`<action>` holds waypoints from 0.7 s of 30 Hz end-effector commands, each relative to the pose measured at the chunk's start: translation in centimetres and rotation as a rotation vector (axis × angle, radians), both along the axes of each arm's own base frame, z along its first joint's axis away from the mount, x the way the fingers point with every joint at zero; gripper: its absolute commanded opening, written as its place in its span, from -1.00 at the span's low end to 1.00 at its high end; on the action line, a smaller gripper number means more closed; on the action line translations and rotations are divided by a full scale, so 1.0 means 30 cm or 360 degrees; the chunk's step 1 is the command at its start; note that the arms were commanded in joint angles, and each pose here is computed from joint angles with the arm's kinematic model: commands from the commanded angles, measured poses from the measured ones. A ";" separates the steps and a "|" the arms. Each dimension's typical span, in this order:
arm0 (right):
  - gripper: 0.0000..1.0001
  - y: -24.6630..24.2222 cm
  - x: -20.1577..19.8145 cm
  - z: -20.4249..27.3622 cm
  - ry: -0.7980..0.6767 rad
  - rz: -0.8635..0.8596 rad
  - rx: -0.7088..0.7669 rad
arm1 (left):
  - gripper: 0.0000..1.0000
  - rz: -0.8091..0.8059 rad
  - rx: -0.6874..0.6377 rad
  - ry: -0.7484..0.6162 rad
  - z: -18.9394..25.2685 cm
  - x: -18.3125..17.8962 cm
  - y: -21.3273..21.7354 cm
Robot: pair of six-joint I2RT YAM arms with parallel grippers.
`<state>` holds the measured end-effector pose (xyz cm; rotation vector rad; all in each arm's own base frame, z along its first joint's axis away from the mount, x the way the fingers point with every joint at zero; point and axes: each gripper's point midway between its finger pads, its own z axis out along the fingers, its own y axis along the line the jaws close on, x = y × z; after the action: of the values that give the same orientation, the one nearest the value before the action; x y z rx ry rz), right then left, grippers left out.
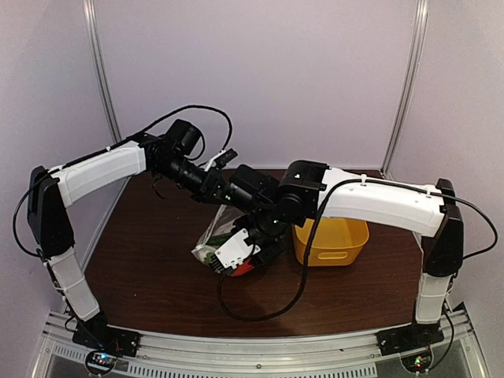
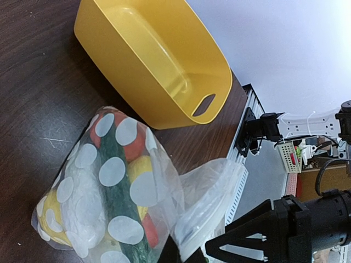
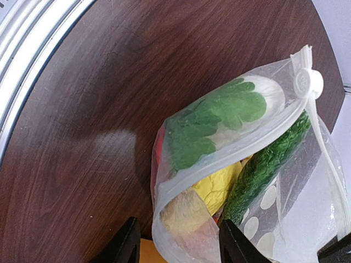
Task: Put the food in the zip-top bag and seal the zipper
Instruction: Pass from the left arm to the right
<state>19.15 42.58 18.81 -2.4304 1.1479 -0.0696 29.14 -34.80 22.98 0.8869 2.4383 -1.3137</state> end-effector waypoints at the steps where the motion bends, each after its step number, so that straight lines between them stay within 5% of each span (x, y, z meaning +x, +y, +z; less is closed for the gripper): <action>1: -0.09 -0.001 0.033 -0.064 -0.0082 -0.0021 -0.0095 | -1.00 -0.0028 -0.0014 -0.0041 0.020 0.008 -0.006; 10: -0.45 -0.017 0.034 -0.102 -0.0083 -0.0013 -0.0158 | -1.00 -0.0035 -0.0003 -0.0043 0.014 0.007 0.000; 17: -1.00 -0.001 0.032 -0.085 -0.0065 -0.0024 -0.0142 | -1.00 -0.0012 0.0032 -0.0073 0.003 0.024 0.015; 21: -1.00 0.027 0.028 -0.009 -0.0052 -0.0034 -0.0043 | -0.21 0.0131 0.0185 -0.0292 0.019 0.085 0.075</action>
<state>20.34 42.55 16.47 -2.4755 1.1619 -0.1683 29.27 -34.18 22.43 0.9160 2.4512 -1.2452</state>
